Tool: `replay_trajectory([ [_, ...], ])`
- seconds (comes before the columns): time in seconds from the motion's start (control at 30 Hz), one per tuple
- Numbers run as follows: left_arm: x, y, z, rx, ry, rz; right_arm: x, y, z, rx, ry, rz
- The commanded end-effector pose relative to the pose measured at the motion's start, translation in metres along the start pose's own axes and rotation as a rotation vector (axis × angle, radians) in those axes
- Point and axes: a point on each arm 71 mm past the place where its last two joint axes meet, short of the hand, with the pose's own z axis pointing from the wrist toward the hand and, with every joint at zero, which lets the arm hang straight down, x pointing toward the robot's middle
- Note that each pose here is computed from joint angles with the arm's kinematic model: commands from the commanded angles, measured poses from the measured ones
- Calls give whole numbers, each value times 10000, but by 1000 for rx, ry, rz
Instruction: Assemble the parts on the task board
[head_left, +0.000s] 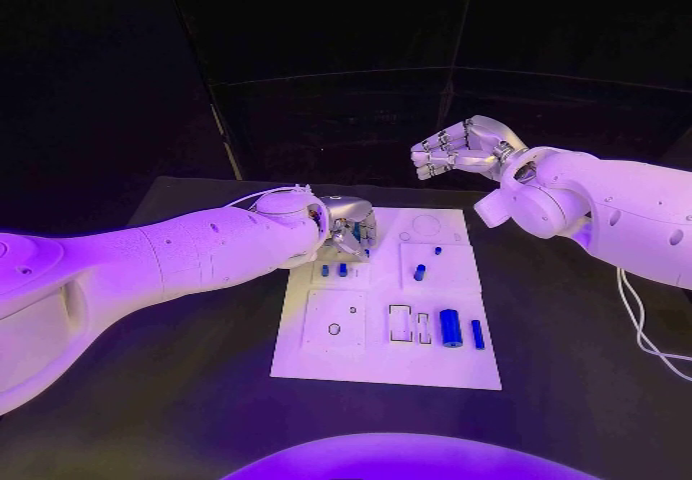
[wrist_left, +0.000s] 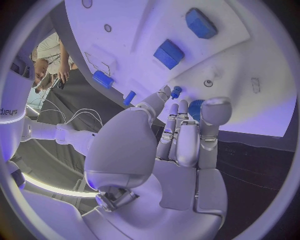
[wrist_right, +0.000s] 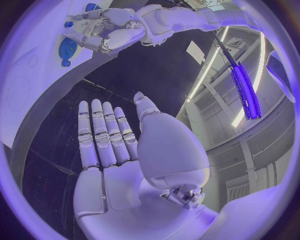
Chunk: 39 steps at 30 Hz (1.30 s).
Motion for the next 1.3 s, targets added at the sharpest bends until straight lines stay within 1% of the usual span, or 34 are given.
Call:
replay_trajectory([
  [0.03, 12, -3, 15, -8, 24, 25, 7, 25, 6, -14, 6, 2],
  [0.57, 57, -41, 82, -36, 74, 40, 27, 33, 21, -14, 11, 3],
  [0.83, 74, -31, 97, -53, 102, 42, 31, 34, 25, -15, 13, 3],
  [1.13, 81, -30, 109, -67, 114, 43, 34, 35, 28, -16, 14, 3],
  [1.3, 72, -38, 113, -61, 101, 55, 37, 37, 30, -17, 15, 3],
])
